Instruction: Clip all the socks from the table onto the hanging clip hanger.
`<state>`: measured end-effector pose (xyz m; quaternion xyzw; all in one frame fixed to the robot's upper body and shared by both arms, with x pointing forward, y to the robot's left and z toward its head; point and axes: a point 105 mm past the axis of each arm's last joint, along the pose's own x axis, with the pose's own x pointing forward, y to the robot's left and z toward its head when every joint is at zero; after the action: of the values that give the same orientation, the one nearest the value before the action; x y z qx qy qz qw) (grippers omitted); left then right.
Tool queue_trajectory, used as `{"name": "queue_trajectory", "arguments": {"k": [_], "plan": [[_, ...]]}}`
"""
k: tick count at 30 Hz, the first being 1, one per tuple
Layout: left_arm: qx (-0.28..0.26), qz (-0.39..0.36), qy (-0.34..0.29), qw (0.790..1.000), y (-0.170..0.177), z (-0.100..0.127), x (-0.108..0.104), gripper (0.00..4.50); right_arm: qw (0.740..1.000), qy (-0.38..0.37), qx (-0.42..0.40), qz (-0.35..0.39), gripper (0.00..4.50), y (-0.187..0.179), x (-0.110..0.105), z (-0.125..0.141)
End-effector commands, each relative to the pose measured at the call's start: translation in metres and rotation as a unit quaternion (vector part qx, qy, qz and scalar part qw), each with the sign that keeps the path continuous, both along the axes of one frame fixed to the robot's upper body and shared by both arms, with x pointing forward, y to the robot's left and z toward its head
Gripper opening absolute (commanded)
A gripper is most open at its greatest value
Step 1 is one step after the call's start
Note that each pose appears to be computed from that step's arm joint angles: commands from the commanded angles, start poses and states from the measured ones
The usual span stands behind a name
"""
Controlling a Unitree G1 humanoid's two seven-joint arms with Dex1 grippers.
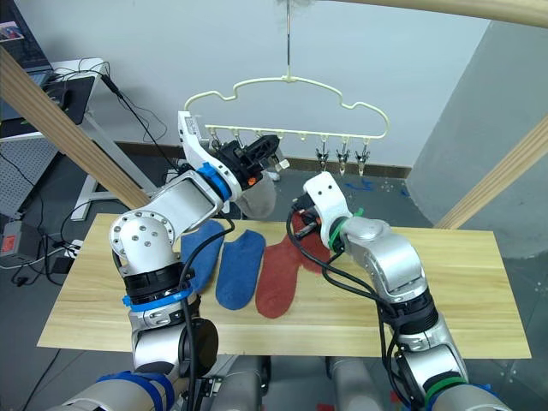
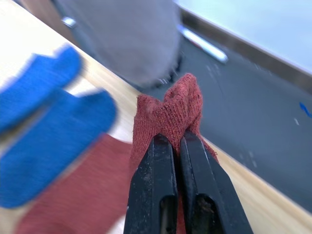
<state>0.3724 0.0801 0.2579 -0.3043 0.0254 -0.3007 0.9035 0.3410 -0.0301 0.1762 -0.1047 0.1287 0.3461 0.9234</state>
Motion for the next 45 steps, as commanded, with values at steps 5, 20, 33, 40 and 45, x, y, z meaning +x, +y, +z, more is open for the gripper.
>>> {"name": "queue_trajectory", "arguments": {"k": [5, 20, 33, 40, 45], "plan": [[-0.02, -0.012, -0.017, 1.0, 0.0, 0.015, -0.005, 0.11, 0.998, -0.055, 0.027, 0.019, 0.02, 0.007, -0.007, 0.042], [-0.014, -0.014, -0.014, 1.0, -0.006, 0.012, -0.009, 0.11, 0.995, -0.091, 0.046, 0.023, 0.02, 0.016, -0.002, 0.071], [-0.01, -0.008, -0.014, 1.0, -0.006, 0.011, -0.007, 0.11, 0.993, -0.097, 0.056, 0.045, 0.02, 0.028, -0.005, 0.08], [-0.01, -0.007, -0.016, 1.0, -0.006, 0.011, -0.007, 0.11, 0.993, -0.092, 0.054, 0.045, 0.02, 0.029, -0.004, 0.077], [-0.012, -0.017, -0.015, 1.0, -0.007, 0.01, -0.009, 0.84, 0.993, -0.091, 0.055, 0.043, 0.0, 0.028, -0.004, 0.077]]}}
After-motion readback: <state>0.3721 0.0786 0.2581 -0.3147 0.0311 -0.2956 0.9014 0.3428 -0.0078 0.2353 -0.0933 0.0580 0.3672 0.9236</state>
